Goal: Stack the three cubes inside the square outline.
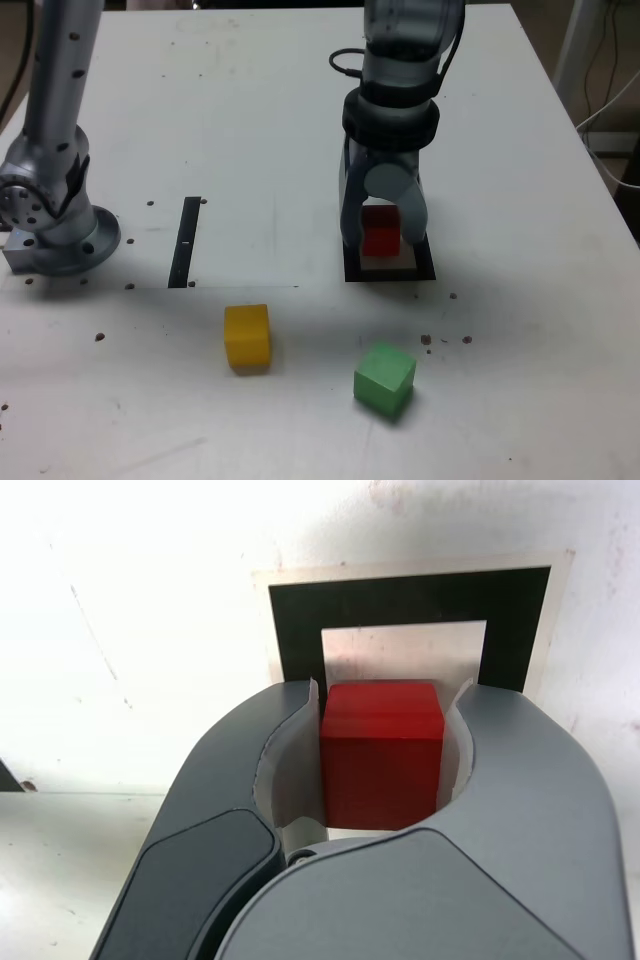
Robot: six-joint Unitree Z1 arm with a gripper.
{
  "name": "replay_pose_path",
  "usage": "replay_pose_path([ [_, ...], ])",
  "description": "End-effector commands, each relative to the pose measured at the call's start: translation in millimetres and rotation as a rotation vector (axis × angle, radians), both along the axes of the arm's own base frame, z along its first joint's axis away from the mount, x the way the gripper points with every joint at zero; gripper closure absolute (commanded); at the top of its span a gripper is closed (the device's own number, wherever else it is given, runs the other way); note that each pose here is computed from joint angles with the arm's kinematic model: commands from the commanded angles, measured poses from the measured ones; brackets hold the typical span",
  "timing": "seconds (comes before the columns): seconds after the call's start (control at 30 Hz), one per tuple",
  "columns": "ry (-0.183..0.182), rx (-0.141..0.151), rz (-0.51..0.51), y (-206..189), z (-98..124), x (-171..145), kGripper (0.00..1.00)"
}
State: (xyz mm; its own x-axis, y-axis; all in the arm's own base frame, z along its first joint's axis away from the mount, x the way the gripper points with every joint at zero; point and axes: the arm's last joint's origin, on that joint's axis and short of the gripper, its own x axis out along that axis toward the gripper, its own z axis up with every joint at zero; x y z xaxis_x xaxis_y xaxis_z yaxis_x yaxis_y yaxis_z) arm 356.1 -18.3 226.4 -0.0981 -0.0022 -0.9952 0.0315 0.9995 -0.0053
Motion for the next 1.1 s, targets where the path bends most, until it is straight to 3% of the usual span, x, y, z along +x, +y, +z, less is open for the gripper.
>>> replay_pose_path([
  [0.0, 0.004, 0.001, 0.001, 2, -4, 2, 0.70],
  [0.13, 0.002, 0.002, 0.001, 3, -8, 5, 0.65],
  [0.33, -0.002, 0.003, -0.004, 6, -12, 6, 0.11],
  [0.4, -0.002, 0.003, -0.003, 6, -12, 5, 0.02],
  [0.67, -0.023, 0.008, -0.002, 7, -5, -3, 0.00],
  [1.07, -0.076, 0.049, -0.003, 9, 28, -42, 0.00],
])
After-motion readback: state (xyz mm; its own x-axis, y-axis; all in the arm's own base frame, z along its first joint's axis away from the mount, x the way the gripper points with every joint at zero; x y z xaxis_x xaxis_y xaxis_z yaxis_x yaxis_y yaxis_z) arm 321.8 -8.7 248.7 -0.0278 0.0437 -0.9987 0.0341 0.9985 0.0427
